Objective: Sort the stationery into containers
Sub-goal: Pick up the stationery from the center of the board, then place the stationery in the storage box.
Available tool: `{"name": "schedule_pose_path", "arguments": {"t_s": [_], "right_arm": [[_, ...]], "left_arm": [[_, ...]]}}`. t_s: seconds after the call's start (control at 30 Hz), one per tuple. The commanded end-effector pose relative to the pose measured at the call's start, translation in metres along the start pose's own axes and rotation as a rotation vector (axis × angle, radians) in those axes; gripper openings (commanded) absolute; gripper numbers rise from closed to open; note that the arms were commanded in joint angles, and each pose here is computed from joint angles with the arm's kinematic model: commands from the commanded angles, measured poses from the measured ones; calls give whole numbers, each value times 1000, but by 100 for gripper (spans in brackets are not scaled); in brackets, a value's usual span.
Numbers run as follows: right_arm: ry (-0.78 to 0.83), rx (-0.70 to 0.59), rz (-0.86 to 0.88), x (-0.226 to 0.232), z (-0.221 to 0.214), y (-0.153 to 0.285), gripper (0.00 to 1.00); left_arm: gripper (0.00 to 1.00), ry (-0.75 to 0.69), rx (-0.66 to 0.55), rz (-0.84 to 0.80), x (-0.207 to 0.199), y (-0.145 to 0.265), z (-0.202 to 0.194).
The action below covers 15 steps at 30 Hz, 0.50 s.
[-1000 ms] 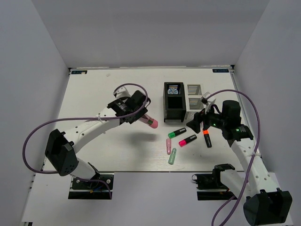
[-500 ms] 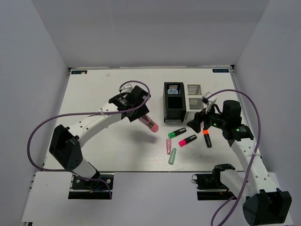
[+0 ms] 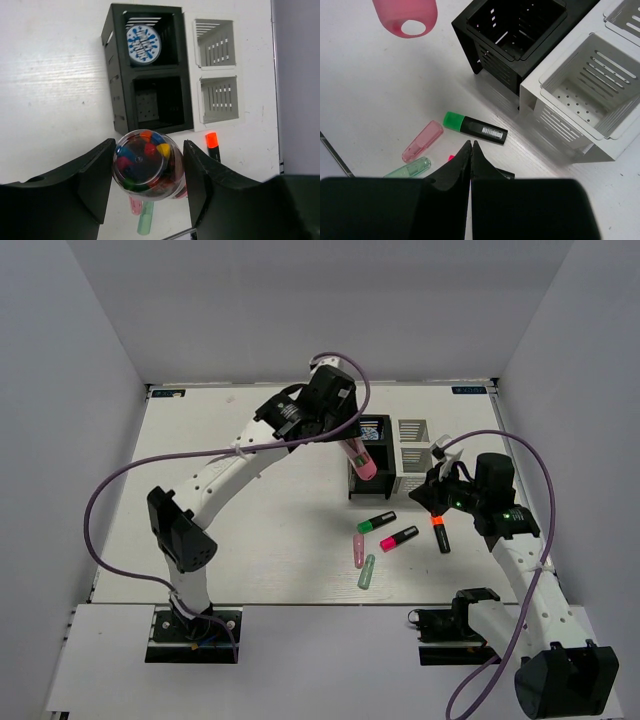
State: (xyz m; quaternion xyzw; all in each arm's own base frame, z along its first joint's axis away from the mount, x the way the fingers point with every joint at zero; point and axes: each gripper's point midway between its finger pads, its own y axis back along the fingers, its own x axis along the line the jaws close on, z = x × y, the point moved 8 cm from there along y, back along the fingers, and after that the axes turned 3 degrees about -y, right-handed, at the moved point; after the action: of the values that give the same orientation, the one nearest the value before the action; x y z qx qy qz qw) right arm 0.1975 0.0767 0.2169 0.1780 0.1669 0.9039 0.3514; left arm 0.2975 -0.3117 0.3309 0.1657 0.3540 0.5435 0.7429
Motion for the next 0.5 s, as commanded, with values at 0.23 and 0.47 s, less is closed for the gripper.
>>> {"name": "schedule_pose_path", "arguments": {"t_s": [0.23,0.47], "right_arm": [[-17,-19,-11,-5,1,-1,0],[-32,-10,4,-6,-2,-2,0]], "left_arm": [[1,-159,-122,-30,-16,-23,21],[1,-142,-212,-60,-27,-44,22]]}}
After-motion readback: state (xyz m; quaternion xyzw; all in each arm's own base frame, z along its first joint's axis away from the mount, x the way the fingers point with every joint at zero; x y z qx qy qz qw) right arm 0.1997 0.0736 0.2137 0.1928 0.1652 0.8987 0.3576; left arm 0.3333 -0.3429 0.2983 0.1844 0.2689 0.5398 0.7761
